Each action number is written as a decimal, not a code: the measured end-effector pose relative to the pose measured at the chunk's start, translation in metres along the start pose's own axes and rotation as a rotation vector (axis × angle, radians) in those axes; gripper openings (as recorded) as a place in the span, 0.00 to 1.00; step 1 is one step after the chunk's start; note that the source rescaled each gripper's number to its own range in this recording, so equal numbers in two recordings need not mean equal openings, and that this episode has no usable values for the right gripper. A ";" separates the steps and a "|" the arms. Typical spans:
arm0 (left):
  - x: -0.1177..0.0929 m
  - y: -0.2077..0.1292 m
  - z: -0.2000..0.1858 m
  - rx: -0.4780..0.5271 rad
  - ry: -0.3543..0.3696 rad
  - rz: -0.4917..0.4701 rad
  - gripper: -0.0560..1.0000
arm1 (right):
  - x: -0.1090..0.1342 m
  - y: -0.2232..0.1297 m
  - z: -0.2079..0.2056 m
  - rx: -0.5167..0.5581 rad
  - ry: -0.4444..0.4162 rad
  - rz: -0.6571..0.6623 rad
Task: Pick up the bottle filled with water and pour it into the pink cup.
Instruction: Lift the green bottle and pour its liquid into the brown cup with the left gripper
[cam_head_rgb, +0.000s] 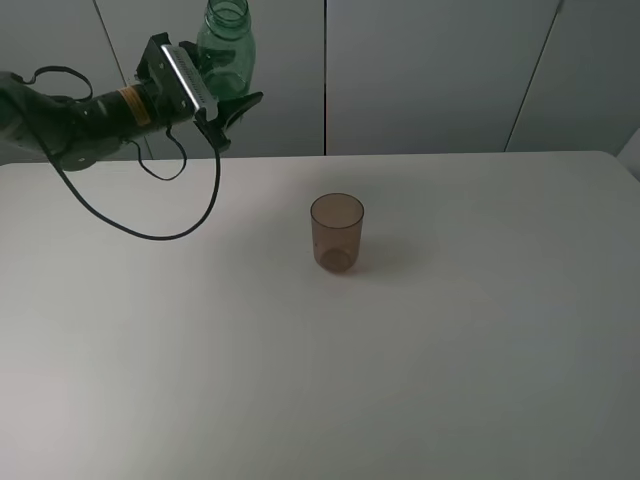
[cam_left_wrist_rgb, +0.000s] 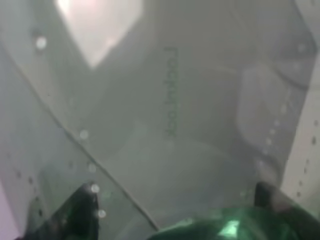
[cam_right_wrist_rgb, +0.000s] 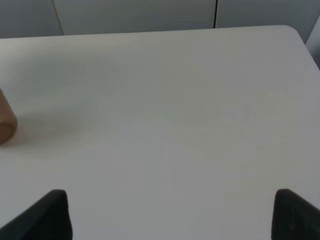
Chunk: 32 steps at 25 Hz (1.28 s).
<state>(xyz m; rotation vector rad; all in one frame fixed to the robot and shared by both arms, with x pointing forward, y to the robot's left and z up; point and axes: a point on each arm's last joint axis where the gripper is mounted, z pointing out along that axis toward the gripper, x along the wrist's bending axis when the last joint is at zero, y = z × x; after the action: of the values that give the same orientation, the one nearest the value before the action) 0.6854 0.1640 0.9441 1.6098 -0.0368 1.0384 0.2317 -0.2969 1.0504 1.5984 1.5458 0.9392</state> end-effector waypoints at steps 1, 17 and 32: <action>0.000 0.002 0.005 -0.013 -0.014 0.020 0.05 | 0.000 0.000 0.000 0.000 0.000 0.000; -0.027 -0.038 0.056 -0.095 -0.153 0.200 0.05 | 0.000 0.000 0.000 0.000 0.000 0.000; -0.048 -0.039 0.069 -0.138 -0.292 0.448 0.05 | 0.000 0.000 0.000 0.000 0.000 0.000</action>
<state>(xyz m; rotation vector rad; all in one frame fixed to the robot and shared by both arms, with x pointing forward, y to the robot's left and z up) 0.7180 0.0978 0.8879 1.6502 -0.6777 1.0970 0.2317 -0.2969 1.0504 1.5984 1.5458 0.9392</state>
